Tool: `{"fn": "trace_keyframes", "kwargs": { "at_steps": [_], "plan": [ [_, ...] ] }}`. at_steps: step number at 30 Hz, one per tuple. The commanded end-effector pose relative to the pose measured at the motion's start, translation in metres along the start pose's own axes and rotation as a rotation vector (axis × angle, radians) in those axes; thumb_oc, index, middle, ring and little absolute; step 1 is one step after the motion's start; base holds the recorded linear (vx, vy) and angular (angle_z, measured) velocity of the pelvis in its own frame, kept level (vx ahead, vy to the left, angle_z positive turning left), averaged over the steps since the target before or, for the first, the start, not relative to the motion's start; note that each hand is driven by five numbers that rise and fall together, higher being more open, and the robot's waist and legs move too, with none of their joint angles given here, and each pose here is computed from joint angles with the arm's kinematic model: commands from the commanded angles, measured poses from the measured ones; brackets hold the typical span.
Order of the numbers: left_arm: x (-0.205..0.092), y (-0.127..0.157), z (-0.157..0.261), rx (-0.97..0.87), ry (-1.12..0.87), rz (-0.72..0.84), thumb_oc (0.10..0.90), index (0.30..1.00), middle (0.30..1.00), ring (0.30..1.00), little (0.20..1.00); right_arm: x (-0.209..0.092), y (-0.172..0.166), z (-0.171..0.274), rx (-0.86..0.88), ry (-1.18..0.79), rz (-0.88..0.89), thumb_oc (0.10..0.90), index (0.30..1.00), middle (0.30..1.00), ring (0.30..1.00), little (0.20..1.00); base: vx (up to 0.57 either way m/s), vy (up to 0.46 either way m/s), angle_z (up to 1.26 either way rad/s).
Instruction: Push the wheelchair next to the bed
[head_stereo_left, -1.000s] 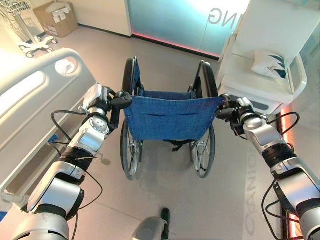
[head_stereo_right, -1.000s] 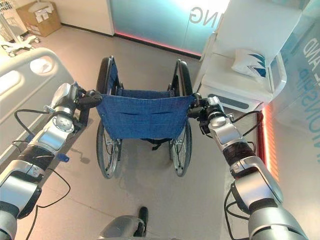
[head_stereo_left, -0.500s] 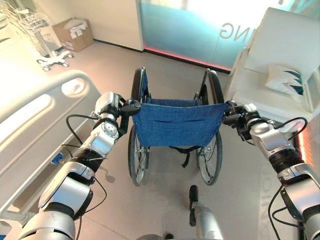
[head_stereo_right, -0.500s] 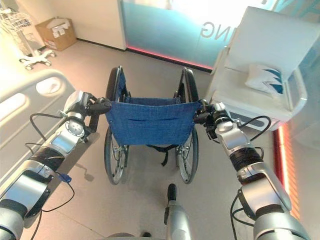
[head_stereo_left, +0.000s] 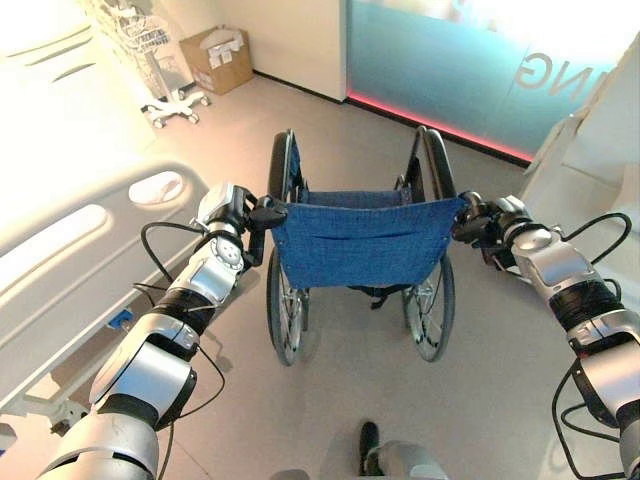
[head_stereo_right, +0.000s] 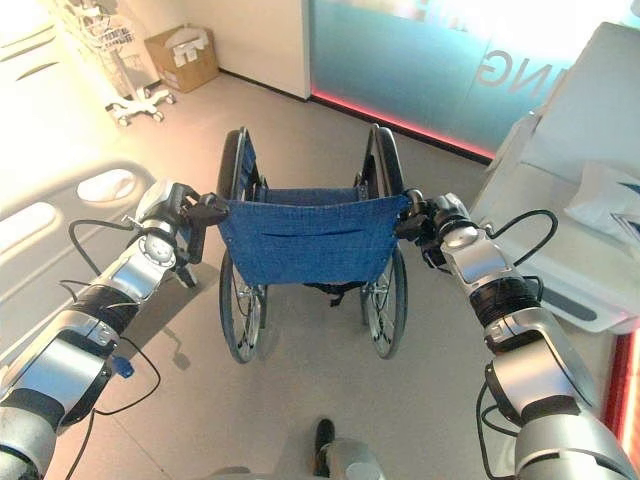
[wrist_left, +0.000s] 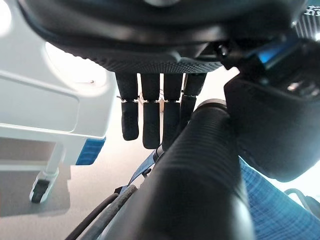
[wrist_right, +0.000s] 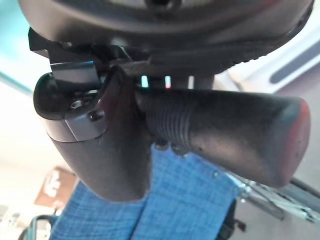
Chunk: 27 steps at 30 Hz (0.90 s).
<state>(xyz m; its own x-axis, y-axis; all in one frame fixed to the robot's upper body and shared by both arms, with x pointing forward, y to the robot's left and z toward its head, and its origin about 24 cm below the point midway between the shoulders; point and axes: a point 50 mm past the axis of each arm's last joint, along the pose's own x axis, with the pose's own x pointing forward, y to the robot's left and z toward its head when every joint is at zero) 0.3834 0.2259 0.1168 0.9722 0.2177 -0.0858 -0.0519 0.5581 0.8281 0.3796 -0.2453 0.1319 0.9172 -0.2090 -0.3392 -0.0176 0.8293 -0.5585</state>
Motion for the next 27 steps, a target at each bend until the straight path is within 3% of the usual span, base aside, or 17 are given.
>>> {"fn": "trace_keyframes", "kwargs": {
  "at_steps": [1, 15, 27],
  "plan": [
    [-0.023, -0.06, -0.03, -0.005, 0.013, -0.264, 0.4, 0.3, 0.3, 0.3, 0.3, -0.004, -0.014, 0.013, -0.054, -0.108, -0.07, 0.4, 0.3, 0.3, 0.3, 0.3, 0.41, -0.041, -0.64],
    [-0.045, -0.061, -0.075, 0.014, 0.082, -0.305, 0.4, 0.3, 0.3, 0.3, 0.3, -0.002, 0.005, 0.001, -0.108, -0.11, 0.035, 0.4, 0.3, 0.3, 0.3, 0.3, 0.45, 0.077, -0.41],
    [-0.046, -0.06, -0.069, 0.028, 0.021, -0.274, 0.4, 0.3, 0.3, 0.3, 0.3, -0.002, 0.0, 0.015, -0.159, -0.201, 0.022, 0.4, 0.3, 0.3, 0.3, 0.3, 0.25, -0.013, -0.09]
  ]
}}
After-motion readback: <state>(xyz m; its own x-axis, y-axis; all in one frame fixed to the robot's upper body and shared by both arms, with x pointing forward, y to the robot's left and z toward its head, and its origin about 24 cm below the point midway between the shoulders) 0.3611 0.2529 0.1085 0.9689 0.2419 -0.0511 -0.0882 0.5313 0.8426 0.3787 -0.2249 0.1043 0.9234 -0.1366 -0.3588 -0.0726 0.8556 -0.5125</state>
